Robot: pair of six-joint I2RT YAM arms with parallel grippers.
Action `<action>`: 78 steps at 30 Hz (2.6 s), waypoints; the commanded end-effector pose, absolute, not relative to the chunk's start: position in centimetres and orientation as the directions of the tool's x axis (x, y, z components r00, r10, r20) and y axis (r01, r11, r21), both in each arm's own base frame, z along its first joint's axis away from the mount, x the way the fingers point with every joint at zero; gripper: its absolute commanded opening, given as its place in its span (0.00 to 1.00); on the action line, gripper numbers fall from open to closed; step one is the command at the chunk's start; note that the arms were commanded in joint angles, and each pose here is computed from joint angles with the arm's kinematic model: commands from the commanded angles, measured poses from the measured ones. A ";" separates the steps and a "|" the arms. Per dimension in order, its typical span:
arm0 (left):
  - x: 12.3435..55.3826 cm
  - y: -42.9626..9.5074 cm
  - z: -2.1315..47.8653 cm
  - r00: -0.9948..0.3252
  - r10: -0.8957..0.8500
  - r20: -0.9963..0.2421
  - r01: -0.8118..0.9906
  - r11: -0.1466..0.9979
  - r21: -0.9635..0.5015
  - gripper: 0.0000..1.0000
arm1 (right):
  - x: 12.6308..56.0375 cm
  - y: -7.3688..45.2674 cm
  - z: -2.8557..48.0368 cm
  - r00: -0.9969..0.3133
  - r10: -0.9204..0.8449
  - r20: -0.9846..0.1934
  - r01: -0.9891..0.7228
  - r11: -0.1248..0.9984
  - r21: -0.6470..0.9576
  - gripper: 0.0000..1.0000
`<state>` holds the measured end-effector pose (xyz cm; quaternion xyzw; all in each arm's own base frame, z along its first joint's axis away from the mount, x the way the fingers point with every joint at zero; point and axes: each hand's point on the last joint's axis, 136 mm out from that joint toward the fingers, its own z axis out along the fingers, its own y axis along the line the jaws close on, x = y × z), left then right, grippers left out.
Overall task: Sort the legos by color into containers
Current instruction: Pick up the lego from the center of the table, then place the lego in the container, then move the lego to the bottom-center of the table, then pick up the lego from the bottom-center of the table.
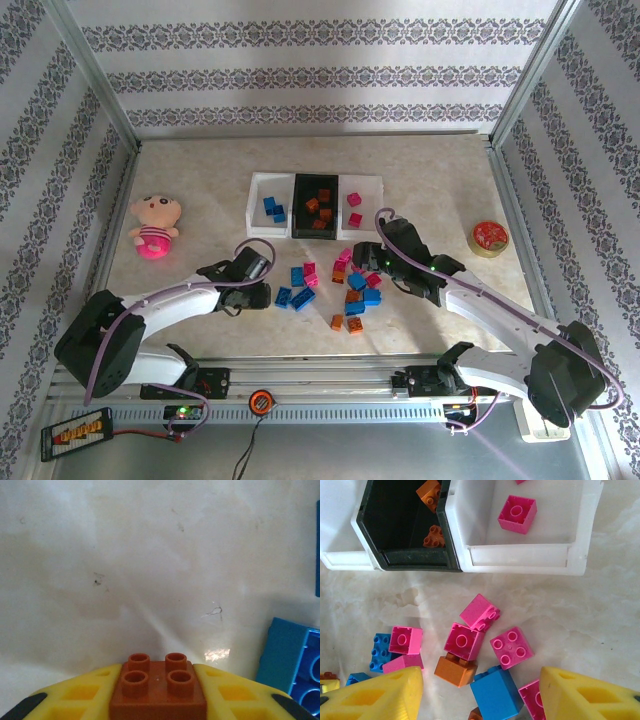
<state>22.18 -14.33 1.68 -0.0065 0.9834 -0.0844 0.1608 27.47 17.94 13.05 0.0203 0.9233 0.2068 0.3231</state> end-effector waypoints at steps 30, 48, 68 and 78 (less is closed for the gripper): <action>48.3 -27.9 12.7 -0.804 0.093 -0.588 0.220 0.964 -0.148 0.40 | 24.8 16.4 10.0 -0.835 0.179 -0.521 -0.055 0.914 0.403 0.65; 39.1 -26.7 21.6 -0.719 -0.121 -0.685 0.296 0.838 -0.459 1.00 | 21.9 15.9 6.9 -0.909 0.130 -0.397 -0.024 0.932 0.362 0.66; 27.8 -18.5 14.5 -0.751 -0.180 -0.636 0.177 0.872 -0.457 1.00 | 20.9 14.6 3.6 -0.936 0.108 -0.334 0.052 0.984 0.172 0.53; 27.1 -17.6 13.6 -0.754 -0.201 -0.626 0.145 0.878 -0.457 1.00 | 21.4 14.5 3.6 -0.937 0.128 -0.325 0.063 0.977 0.202 0.56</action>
